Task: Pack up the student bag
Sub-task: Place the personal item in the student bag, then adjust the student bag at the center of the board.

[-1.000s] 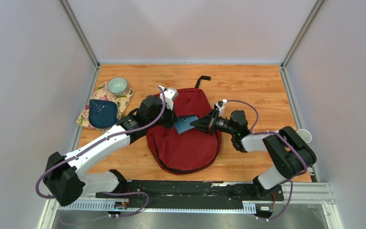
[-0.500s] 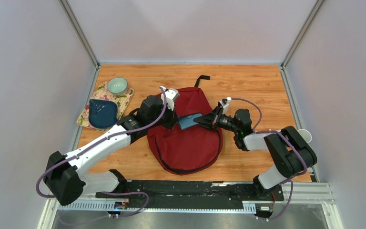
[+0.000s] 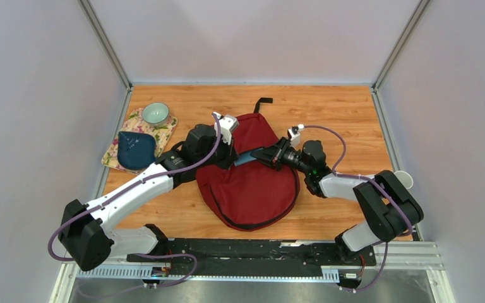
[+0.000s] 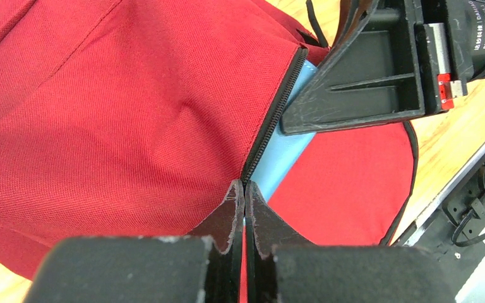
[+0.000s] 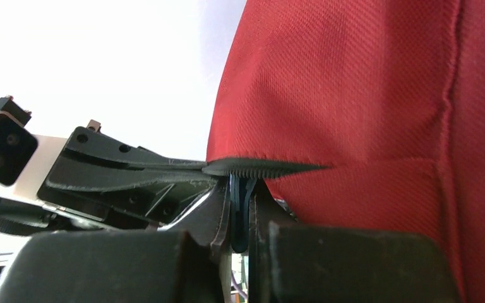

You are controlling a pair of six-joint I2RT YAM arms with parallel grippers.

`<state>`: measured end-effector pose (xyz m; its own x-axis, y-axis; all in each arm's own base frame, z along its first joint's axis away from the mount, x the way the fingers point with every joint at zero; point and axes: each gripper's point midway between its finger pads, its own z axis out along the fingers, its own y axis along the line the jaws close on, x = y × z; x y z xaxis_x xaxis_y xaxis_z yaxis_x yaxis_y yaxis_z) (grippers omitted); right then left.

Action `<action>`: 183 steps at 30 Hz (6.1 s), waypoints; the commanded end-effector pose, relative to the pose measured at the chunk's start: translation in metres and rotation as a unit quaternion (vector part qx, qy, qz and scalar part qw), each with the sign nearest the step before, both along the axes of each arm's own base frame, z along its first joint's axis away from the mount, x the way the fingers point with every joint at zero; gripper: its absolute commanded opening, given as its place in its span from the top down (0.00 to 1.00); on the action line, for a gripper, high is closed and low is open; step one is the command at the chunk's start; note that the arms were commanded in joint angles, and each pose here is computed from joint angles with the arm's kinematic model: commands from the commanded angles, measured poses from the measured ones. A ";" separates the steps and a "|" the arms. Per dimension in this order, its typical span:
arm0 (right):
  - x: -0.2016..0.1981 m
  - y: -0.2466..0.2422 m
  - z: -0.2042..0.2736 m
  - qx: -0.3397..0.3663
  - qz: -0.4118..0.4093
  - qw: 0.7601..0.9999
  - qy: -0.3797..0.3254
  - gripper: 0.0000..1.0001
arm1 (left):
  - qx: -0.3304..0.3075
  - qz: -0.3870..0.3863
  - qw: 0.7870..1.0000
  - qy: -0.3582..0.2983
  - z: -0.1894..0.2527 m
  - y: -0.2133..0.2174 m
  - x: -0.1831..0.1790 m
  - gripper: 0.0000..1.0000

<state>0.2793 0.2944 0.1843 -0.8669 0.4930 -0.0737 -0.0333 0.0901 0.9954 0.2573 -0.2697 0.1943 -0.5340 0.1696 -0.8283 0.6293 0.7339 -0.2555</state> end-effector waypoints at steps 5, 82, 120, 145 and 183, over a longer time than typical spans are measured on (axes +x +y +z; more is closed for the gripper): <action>0.023 0.025 0.006 -0.058 -0.038 0.997 -0.045 1.00 | -0.035 -0.011 0.999 -0.021 0.031 -0.011 0.001 1.00; 0.048 -0.006 -0.032 -0.329 -0.103 0.936 -0.076 0.62 | -0.012 0.034 0.999 0.006 -0.003 0.002 0.005 1.00; 0.030 0.022 -0.016 -0.358 -0.090 0.926 -0.080 0.41 | -0.003 0.095 0.992 0.078 -0.053 0.013 0.025 1.00; 0.045 0.039 -0.045 -0.454 -0.075 0.886 -0.053 0.40 | -0.013 0.105 0.992 0.070 -0.041 0.024 0.029 1.00; 0.040 0.019 -0.063 -0.558 -0.067 0.823 -0.086 1.00 | -0.012 0.099 0.991 0.090 -0.053 0.024 0.027 1.00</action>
<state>0.3230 0.3208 0.1144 -0.7567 0.1236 -0.6420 -0.0660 0.9625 0.2631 0.2859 -0.2431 0.1488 -0.6715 0.0264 -0.7406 0.4188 0.8380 -0.3499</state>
